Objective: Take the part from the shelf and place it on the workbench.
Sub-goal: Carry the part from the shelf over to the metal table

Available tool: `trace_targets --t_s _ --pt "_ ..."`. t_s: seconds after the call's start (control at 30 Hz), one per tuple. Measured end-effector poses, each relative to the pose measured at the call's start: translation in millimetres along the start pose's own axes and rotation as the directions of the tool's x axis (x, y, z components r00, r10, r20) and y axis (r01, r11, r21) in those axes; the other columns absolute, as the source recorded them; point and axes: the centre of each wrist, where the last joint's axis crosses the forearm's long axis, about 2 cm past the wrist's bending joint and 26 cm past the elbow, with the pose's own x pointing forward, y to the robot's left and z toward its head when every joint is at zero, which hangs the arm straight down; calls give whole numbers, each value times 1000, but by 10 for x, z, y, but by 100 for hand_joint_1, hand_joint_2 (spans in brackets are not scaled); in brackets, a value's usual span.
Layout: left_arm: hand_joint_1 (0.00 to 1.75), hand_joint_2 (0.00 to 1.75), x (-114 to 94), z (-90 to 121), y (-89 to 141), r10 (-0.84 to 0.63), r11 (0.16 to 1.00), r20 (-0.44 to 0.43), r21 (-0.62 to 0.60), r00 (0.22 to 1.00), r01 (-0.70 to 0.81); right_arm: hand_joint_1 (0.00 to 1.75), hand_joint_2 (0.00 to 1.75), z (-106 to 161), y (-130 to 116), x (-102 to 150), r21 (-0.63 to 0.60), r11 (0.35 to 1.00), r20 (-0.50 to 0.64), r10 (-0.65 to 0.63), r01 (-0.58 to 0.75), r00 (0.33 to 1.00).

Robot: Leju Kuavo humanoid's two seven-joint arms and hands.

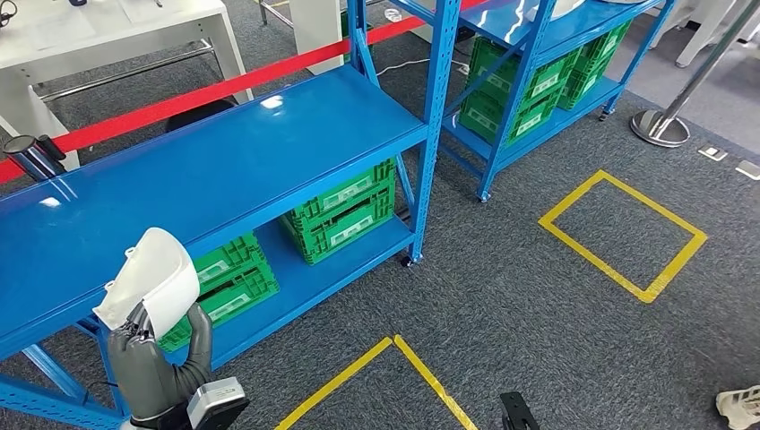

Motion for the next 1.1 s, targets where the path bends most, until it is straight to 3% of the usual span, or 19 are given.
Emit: trace_targets --t_s 0.57,0.8,1.1 --pt "175 175 -19 -41 -22 11 1000 0 -1 1000 -11 0 0 2 -3 -14 0 1000 -8 -18 18 1000" --pt "175 175 -49 -86 -98 210 975 -93 -48 973 -215 0 0 1 -9 -15 2 1000 -17 -22 22 1000" --pt "175 175 -99 -96 -167 233 965 -115 -93 966 -244 0 0 -4 -10 7 0 1000 -26 -22 22 999"
